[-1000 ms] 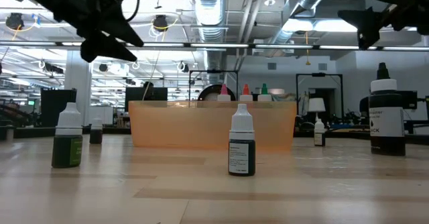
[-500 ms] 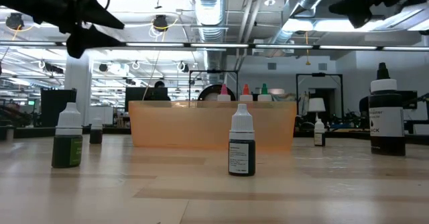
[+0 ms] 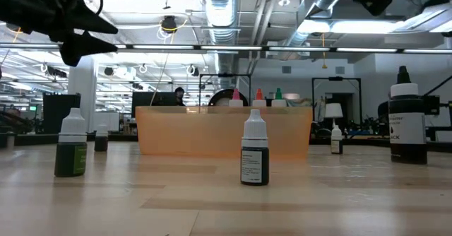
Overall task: Pick & Place food coloring
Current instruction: Put the large black food coloring bottle into the orange bin
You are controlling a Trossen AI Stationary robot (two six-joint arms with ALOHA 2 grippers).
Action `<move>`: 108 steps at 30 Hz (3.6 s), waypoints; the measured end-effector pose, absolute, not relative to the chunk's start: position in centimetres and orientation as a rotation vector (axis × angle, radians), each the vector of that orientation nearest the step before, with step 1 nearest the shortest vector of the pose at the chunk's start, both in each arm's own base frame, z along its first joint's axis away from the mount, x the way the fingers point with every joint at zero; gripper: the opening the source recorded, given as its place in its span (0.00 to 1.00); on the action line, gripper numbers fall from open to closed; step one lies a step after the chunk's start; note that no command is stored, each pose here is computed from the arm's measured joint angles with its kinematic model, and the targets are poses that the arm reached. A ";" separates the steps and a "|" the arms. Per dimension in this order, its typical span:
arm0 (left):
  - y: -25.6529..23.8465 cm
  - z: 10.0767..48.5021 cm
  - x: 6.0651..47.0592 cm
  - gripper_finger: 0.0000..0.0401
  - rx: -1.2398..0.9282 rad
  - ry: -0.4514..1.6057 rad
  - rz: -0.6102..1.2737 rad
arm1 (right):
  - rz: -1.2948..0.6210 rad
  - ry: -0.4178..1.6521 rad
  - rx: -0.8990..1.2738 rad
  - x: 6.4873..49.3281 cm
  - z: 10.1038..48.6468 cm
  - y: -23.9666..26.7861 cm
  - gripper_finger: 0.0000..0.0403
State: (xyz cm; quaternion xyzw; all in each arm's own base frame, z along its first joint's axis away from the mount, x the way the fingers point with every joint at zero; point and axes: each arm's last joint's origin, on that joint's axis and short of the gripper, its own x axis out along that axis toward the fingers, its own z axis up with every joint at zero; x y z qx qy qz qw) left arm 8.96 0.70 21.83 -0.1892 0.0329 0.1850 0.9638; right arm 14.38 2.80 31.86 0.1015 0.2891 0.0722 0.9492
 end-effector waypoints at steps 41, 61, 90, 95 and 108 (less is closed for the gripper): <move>0.7 20.3 8.6 0.59 -0.382 0.070 0.375 | 0.088 1.324 0.230 22.0 22.9 6.1 0.59; 0.7 20.3 8.6 0.59 -0.383 0.071 0.374 | 0.039 1.516 0.192 23.8 18.8 6.6 0.59; 0.7 20.3 8.6 0.59 -0.391 0.071 0.374 | -0.001 1.498 0.160 24.2 18.3 6.5 0.59; 0.7 20.3 8.6 0.59 -0.391 0.071 0.375 | -0.004 1.508 0.158 24.1 18.3 6.4 0.59; 0.7 20.1 8.5 0.59 -0.388 0.090 0.379 | -0.010 1.530 0.154 23.9 18.3 6.4 0.55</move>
